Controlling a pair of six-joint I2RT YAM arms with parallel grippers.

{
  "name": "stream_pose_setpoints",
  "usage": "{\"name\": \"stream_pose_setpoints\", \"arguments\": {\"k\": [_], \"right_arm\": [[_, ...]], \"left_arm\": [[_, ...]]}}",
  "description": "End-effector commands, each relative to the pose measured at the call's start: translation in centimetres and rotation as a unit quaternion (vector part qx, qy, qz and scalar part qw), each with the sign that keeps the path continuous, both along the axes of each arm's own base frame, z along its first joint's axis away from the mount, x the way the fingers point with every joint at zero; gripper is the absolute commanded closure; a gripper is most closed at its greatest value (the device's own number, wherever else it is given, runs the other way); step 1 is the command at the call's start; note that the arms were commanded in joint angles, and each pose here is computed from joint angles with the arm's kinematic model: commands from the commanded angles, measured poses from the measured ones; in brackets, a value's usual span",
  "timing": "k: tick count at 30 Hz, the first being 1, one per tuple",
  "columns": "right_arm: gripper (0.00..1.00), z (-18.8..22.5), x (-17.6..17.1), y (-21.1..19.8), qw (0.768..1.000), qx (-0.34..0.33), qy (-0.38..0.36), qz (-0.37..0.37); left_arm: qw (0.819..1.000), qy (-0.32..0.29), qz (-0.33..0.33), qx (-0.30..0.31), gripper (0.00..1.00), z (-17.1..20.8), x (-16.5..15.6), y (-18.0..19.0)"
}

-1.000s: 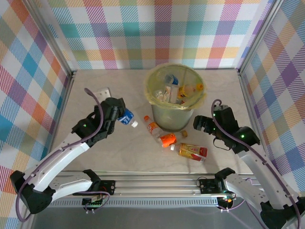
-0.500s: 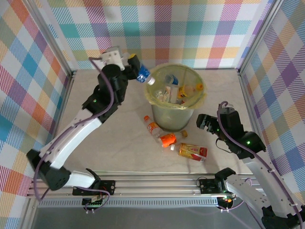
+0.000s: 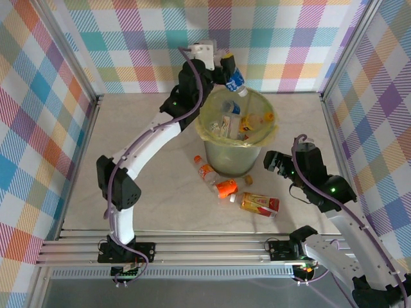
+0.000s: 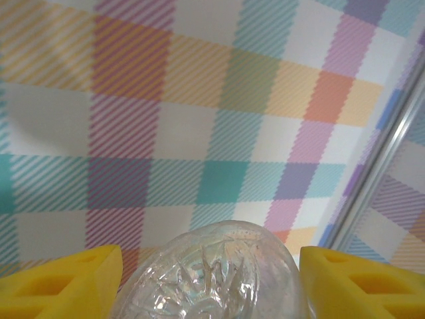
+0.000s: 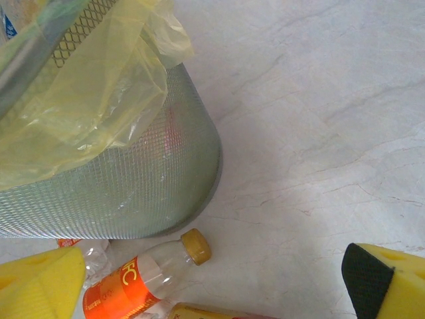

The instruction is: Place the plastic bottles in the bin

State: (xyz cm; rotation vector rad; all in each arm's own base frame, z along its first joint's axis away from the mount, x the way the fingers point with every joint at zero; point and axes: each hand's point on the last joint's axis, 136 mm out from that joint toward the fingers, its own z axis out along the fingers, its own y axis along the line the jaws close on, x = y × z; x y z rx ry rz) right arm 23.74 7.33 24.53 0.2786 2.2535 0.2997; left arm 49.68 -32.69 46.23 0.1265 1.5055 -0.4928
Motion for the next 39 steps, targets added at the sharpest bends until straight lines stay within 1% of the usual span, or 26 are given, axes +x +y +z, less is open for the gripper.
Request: {"name": "stream_pose_setpoints", "arguments": {"k": [1,7,14,17,19,25,34,39], "right_arm": [[0.00,1.1,0.0,0.0,1.000,0.013,-0.013,-0.007],[0.00,1.0,0.0,0.0,1.000,0.015,-0.012,-0.010],[0.00,0.7,0.2,0.1,1.000,0.015,-0.007,-0.009],[0.00,0.5,0.1,0.1,1.000,0.013,-0.005,-0.009],[0.00,0.5,0.2,0.1,1.000,0.012,-0.006,-0.009],[0.00,0.5,0.0,0.0,1.000,0.012,-0.006,-0.009],[0.00,0.6,0.2,0.3,1.000,0.015,-0.005,-0.006],[0.00,0.6,0.3,0.5,1.000,0.018,-0.004,-0.003]], "left_arm": [[0.999,-0.016,-0.046,0.021,0.46,0.2,-0.2,-2.2],[0.995,-0.019,-0.082,0.049,0.42,-2.5,0.0,-5.1],[0.989,-0.067,-0.085,0.102,0.36,-4.9,-0.9,-8.0],[0.986,-0.080,-0.083,0.121,0.30,-5.7,-1.4,-8.9],[0.984,-0.084,-0.085,0.129,0.24,-6.1,-1.6,-9.3],[0.983,-0.092,-0.090,0.134,0.14,-6.3,-2.6,-9.3],[0.984,-0.099,-0.076,0.125,0.15,-4.7,-3.9,-7.5],[0.990,-0.072,-0.034,0.115,0.16,-3.9,-3.6,-5.6]]}}
